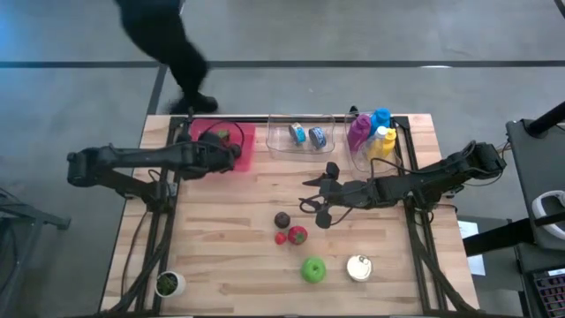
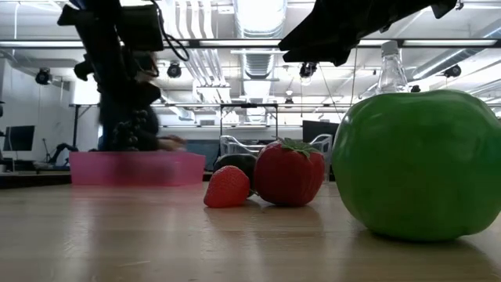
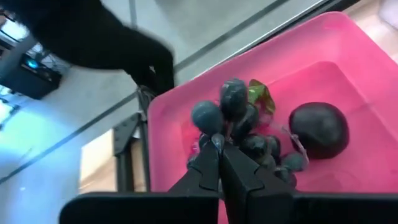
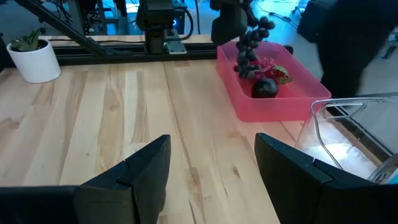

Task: Pick & Place Food Item
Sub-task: Put the black grapes into the pink bin, then put the plum into the pink bin

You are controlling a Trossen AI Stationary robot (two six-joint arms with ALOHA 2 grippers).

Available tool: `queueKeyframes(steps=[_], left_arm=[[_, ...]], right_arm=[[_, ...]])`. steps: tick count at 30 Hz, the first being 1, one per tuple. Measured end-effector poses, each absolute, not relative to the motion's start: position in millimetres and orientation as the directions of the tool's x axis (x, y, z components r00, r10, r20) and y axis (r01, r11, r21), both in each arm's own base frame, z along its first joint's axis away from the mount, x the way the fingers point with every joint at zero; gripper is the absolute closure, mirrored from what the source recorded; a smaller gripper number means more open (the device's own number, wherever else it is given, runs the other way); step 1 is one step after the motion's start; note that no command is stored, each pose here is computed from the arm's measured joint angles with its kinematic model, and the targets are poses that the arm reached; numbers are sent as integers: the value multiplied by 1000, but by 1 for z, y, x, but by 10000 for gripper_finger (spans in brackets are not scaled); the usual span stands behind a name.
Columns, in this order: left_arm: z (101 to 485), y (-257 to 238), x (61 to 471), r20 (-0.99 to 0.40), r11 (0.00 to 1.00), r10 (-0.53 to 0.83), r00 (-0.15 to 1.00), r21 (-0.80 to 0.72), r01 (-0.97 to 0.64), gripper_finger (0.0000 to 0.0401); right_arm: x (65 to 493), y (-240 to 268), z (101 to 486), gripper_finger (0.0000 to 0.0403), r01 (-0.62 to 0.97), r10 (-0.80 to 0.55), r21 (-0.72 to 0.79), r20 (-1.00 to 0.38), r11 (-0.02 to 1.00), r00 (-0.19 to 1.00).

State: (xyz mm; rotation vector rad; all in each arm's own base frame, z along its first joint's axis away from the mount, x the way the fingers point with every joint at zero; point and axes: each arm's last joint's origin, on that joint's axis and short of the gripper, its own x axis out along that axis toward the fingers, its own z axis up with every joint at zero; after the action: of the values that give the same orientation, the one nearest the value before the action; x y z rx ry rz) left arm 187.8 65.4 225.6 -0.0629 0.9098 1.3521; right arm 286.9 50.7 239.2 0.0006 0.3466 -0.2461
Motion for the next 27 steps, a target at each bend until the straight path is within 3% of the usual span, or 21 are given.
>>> queueKeyframes(steps=[9, 27], left_arm=[[219, 67, 194, -584, 266, 812, -2, 373, -889, 383], [221, 71, 196, -566, 261, 824, 9, 367, -893, 233]], right_arm=[[287, 51, 239, 175, 239, -239, -41, -336, 970, 911], [287, 51, 239, 175, 239, -239, -42, -336, 970, 911]])
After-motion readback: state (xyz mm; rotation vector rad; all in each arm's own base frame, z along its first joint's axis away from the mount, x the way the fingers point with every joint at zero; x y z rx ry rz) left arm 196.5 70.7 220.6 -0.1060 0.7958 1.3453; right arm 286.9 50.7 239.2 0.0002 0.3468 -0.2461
